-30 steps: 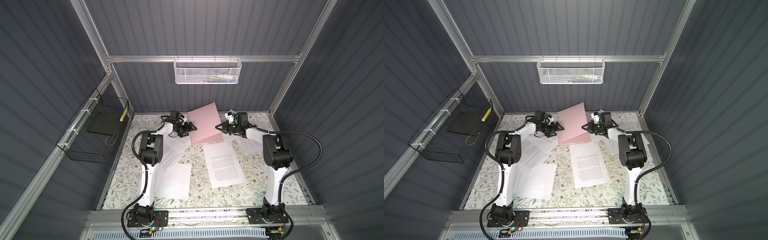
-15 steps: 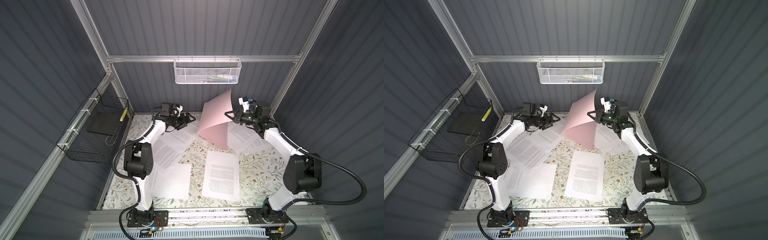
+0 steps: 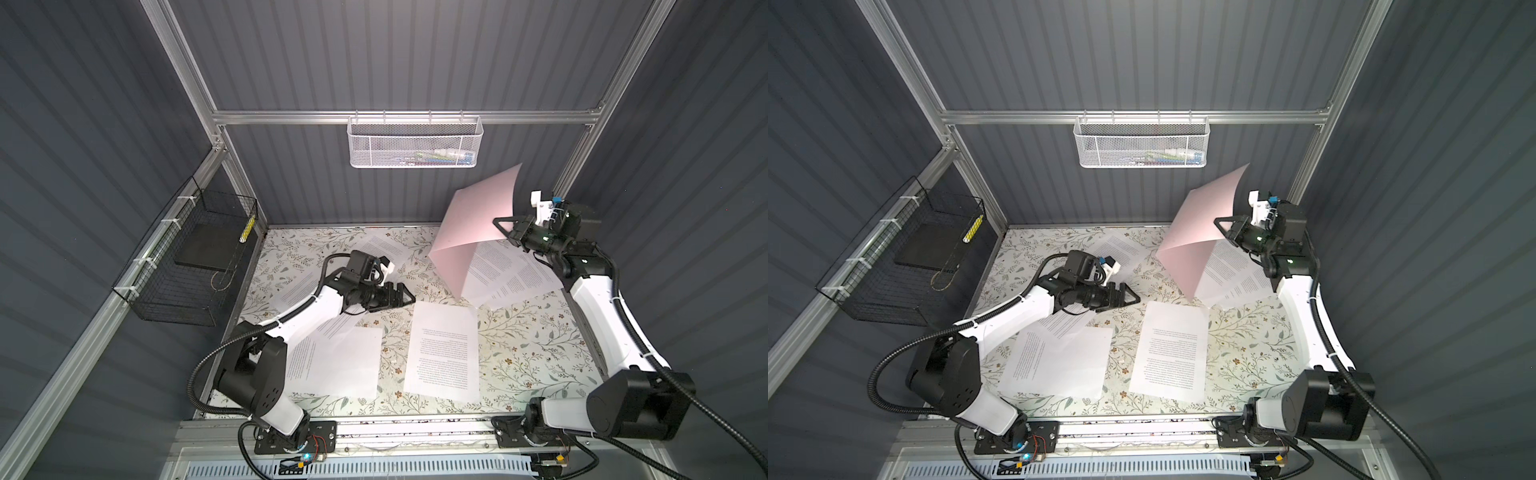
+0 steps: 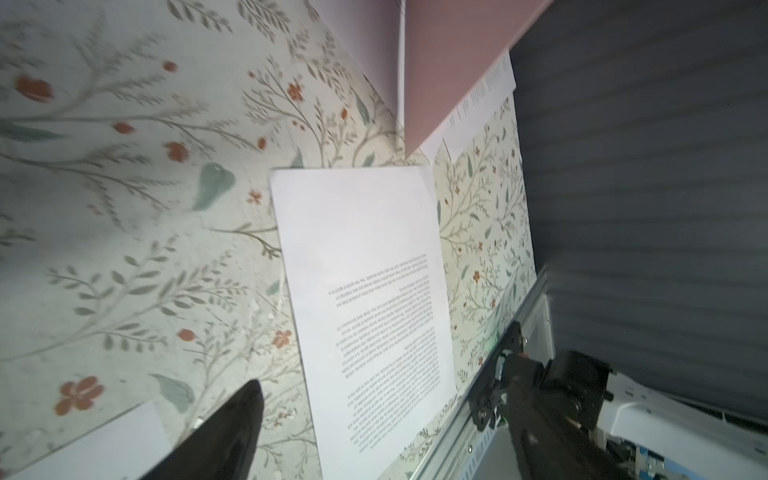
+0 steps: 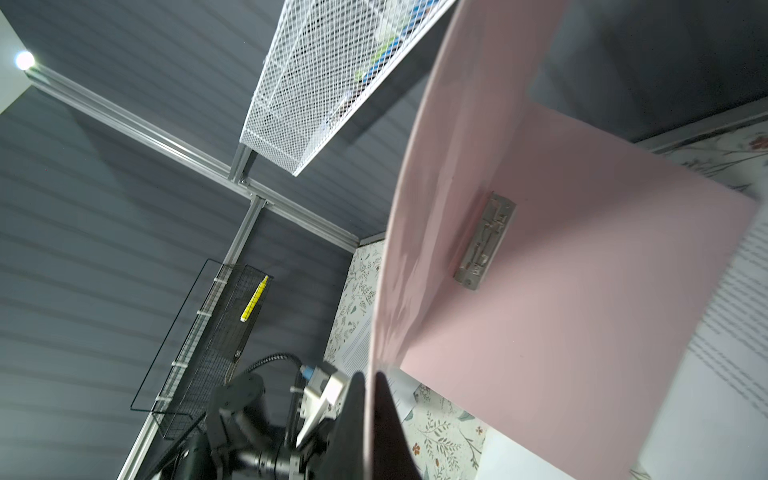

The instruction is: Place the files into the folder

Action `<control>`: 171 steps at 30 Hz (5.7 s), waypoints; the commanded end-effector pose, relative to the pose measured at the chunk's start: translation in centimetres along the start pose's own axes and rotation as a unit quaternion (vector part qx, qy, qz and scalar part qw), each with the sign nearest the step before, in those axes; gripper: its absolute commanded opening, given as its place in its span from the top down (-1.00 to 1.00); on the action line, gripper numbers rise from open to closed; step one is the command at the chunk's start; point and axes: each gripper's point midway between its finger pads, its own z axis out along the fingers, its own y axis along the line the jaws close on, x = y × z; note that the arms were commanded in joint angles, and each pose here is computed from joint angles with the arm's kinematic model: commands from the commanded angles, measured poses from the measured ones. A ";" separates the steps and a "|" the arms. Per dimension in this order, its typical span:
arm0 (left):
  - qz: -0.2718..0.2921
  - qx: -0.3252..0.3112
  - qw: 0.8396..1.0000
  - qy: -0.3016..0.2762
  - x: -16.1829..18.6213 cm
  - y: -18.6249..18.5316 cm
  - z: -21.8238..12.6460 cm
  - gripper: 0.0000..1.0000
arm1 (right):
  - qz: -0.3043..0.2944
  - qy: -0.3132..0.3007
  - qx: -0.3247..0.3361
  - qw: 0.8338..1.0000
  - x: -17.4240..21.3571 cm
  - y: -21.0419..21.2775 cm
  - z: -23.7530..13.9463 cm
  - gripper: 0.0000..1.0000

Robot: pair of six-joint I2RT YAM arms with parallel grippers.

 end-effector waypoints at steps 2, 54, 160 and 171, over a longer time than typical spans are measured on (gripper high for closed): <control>0.048 -0.003 0.997 0.053 4.5 -2.8 3.8 -0.84 | -0.037 -0.021 -0.012 0.999 -1.3 3.8 -2.9 1.00; -0.032 -0.018 0.998 -0.044 -16.6 1.7 7.9 -0.87 | -0.137 0.148 0.238 0.950 14.4 -1.8 -10.6 1.00; -0.204 -0.138 0.966 0.077 4.9 16.1 5.4 -0.99 | 0.132 0.255 0.104 0.952 31.1 -16.7 3.6 0.76; -0.203 -0.136 0.967 0.076 4.8 15.9 5.3 -0.99 | 0.118 0.255 0.178 0.943 31.1 -19.1 2.8 0.67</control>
